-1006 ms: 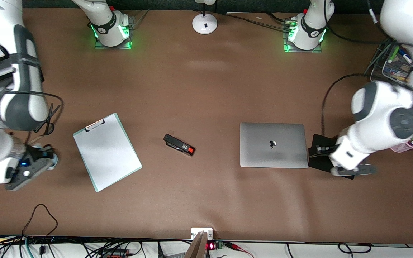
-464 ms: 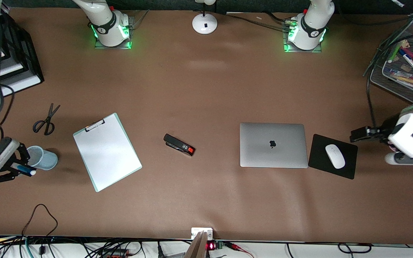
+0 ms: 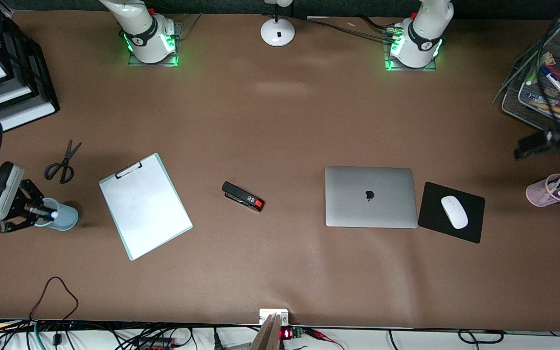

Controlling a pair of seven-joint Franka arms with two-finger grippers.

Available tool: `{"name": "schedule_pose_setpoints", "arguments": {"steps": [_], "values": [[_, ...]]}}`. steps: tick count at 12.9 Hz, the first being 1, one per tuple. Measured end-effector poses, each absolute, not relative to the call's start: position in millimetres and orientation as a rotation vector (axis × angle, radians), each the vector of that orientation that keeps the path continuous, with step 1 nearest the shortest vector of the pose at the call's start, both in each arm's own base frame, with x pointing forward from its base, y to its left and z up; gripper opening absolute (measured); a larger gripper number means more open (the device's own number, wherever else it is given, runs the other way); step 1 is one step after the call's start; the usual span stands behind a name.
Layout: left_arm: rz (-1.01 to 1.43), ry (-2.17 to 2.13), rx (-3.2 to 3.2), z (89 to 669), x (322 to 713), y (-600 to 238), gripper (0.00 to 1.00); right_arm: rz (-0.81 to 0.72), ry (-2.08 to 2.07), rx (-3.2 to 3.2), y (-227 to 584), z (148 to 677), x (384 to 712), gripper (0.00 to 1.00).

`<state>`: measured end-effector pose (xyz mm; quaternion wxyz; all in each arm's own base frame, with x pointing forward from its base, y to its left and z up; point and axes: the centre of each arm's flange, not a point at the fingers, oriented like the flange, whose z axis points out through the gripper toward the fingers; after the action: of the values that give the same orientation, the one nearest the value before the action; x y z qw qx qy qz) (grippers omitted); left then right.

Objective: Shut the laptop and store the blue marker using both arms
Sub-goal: 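Carry the blue marker over the pale blue cup with the right gripper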

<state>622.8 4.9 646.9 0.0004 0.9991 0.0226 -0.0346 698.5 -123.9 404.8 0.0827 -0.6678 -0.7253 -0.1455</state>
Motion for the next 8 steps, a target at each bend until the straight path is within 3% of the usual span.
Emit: {"name": "schedule_pose_setpoints", "arguments": {"steps": [4,8], "values": [[-0.092,0.013,3.162,661,594,-17,1.00,-0.400,-2.254,-1.762,-156,386,674,0.18],[-0.073,-0.059,3.114,636,583,29,1.00,-0.454,-2.194,-1.670,-173,371,657,0.18]]}}
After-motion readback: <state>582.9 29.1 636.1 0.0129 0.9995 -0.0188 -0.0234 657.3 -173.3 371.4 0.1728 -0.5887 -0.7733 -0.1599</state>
